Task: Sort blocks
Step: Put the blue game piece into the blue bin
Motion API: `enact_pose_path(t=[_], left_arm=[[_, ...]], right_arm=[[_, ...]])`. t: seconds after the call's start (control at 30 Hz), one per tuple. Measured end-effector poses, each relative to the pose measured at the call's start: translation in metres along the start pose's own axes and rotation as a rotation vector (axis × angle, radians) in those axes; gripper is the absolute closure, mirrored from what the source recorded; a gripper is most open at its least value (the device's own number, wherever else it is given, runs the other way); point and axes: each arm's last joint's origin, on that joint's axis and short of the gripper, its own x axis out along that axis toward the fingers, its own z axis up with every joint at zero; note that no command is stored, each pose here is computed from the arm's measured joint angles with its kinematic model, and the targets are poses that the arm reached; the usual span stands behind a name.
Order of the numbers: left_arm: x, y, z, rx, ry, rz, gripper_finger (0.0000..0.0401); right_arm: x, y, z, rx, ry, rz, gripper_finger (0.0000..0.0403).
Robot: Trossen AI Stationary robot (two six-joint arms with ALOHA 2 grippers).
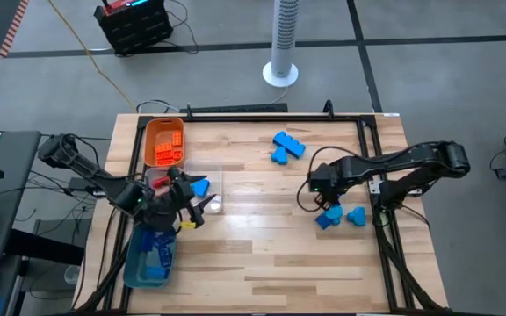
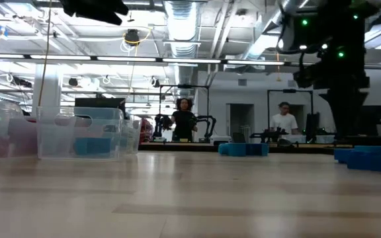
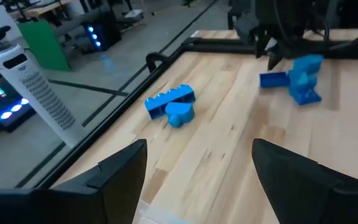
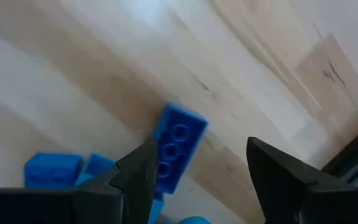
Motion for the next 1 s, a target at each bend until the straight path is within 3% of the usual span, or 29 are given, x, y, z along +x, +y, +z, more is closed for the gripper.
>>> enact_pose_path(t=[0.23, 0.4, 1.0], left_arm=[[0.01, -0.012, -0.009, 0.062, 0.033, 0.006, 0.0118], [0.01, -0.012, -0.009, 0.063, 0.033, 0.007, 0.0118], [0.009, -0.012, -0.013, 0.085, 0.074, -0.041, 0.0118]], right_arm=[[0.009, -0.011, -0.013, 0.128, 0.004, 0.028, 0.0154], [0.019, 0.002, -0.016, 0.117, -0.024, 0.061, 0.0154], [0.049, 0.026, -0.01, 0.058, 0.03, -0.003, 0.0166]])
